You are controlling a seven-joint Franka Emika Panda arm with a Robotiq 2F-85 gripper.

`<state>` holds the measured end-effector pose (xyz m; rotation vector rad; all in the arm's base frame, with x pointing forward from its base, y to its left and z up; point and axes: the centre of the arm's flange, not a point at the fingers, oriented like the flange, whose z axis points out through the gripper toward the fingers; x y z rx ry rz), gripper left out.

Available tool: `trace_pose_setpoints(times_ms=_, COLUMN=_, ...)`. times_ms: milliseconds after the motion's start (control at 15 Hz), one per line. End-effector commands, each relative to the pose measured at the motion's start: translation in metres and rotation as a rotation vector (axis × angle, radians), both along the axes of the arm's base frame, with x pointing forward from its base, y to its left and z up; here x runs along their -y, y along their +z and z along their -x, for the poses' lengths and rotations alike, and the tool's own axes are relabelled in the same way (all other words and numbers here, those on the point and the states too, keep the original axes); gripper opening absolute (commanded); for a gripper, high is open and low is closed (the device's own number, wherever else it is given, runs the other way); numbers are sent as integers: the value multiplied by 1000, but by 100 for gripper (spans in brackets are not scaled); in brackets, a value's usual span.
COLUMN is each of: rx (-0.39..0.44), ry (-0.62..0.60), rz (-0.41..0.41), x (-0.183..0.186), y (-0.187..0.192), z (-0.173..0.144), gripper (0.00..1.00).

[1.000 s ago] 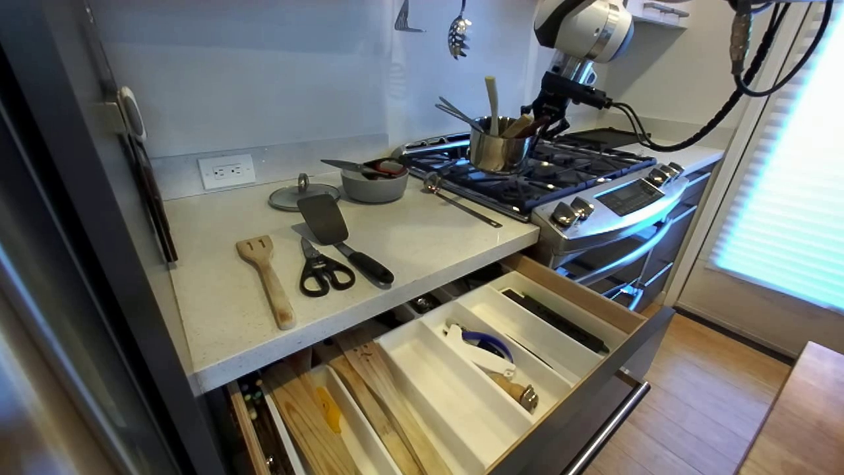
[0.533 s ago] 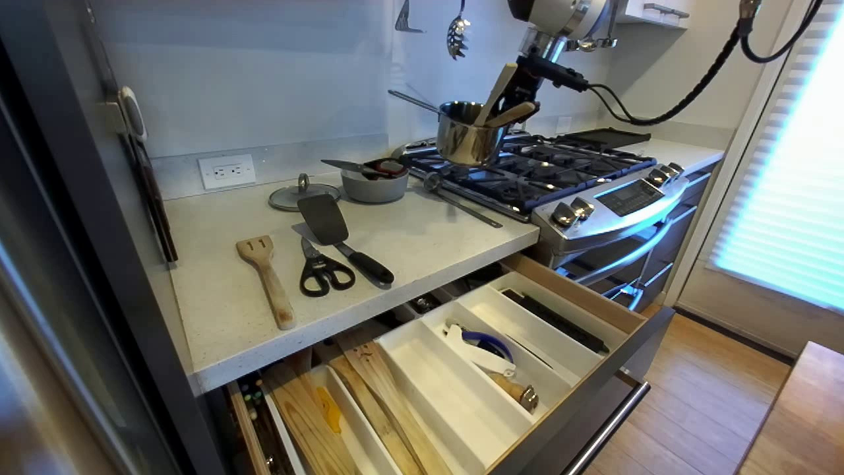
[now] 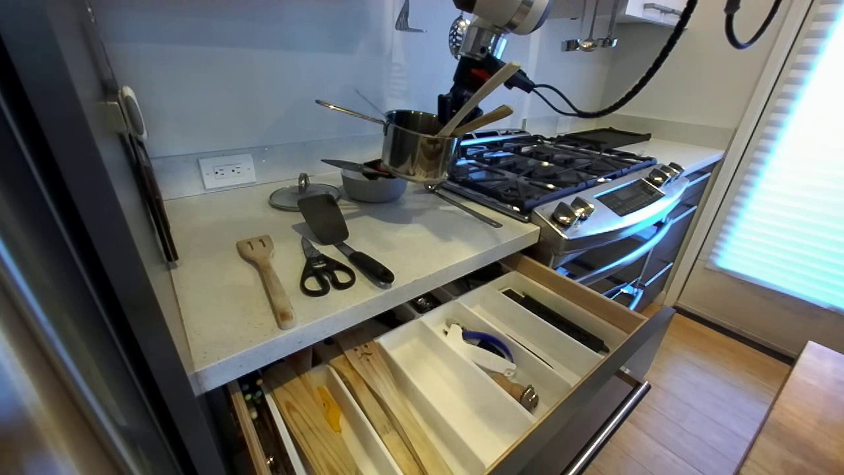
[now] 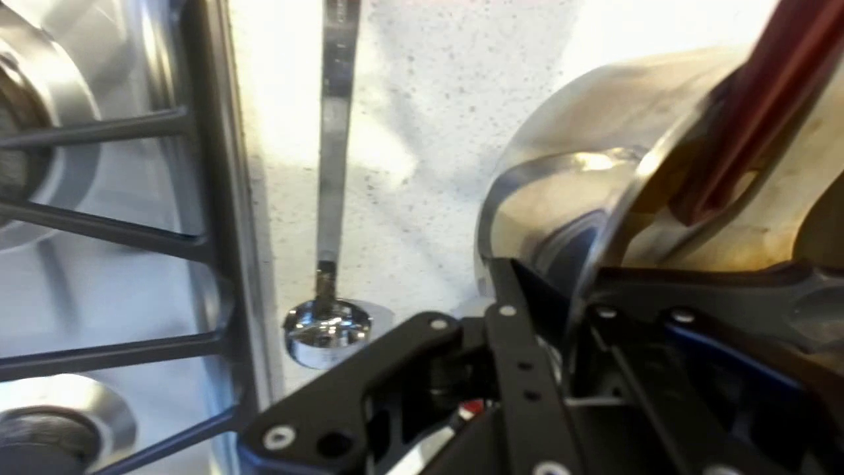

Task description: Pick up the pot and put it on the kitchen counter

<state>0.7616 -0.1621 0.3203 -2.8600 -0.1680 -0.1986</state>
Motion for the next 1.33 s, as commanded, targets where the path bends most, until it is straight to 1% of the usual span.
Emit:
trace_pose_setpoints(times_ms=0, rx=-8, ry=124, rz=-34, x=-31, y=5, z=4, gripper=2)
trace_pose_setpoints(times_ms=67, rx=-12, ry=147, rz=-52, x=-34, y=3, z=6, gripper=2)
trace_pose_setpoints(times_ms=133, rx=-6, ry=98, rz=-16, x=-33, y=-7, z=-4, gripper=2)
trace_pose_setpoints(times_ms=200, rx=-10, ry=110, rz=-17, x=-38, y=-9, z=-4, gripper=7)
trace_pose_setpoints(times_ms=333, rx=-19, ry=112, rz=-9, x=-37, y=-16, z=-3, gripper=7)
trace_pose_setpoints(times_ms=400, rx=-21, ry=111, rz=-7, x=-35, y=-18, z=-3, gripper=2)
trace_pose_setpoints(times_ms=533, rx=-79, ry=120, rz=16, x=-45, y=-34, z=-3, gripper=2)
trace_pose_setpoints(times_ms=733, rx=-116, ry=106, rz=34, x=-64, y=-53, z=11, gripper=2)
trace_pose_setpoints(times_ms=800, rx=-115, ry=90, rz=47, x=-70, y=-53, z=19, gripper=2)
trace_pose_setpoints(times_ms=933, rx=-131, ry=68, rz=64, x=-83, y=-58, z=22, gripper=2)
trace_pose_setpoints(times_ms=1133, rx=-134, ry=22, rz=90, x=-99, y=-63, z=20, gripper=2)
trace_pose_setpoints(times_ms=1267, rx=-96, ry=-29, rz=107, x=-106, y=-61, z=23, gripper=2)
